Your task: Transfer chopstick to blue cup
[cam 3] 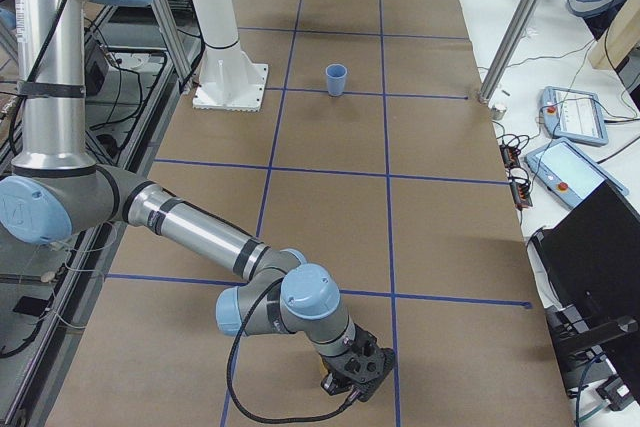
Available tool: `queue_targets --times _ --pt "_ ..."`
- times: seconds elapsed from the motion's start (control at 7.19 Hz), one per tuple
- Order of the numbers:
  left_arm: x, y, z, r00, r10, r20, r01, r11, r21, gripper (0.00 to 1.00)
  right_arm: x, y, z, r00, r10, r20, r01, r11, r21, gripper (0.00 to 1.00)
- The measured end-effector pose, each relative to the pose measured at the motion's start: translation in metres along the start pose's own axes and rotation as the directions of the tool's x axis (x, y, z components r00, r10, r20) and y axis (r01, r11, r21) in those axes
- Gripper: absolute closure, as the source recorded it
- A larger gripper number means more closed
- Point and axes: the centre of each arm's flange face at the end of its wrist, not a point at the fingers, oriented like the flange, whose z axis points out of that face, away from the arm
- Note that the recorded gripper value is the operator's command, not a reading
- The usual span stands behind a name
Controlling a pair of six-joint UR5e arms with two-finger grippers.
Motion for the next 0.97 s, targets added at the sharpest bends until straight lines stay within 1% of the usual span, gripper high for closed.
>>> queue_targets --times 0.42,0.7,0.97 --pt "0.0 0.0 0.0 1.0 0.0 0.0 0.0 1.0 -0.001 0.01 -0.011 -0.003 -0.013 1.0 -0.015 0.026 0.015 1.0 0.017 1.0" --pt "-0.001 0.001 0.001 1.0 -0.003 -0.001 0.003 1.0 -0.003 0.01 -0.018 -0.002 -0.023 0.998 -0.029 0.048 0.029 0.999 0.019 1.0" --pt "-0.002 0.001 0.002 1.0 -0.004 -0.001 0.004 1.0 -0.004 0.01 -0.016 -0.007 -0.037 0.998 -0.03 0.064 0.027 0.999 0.041 1.0"
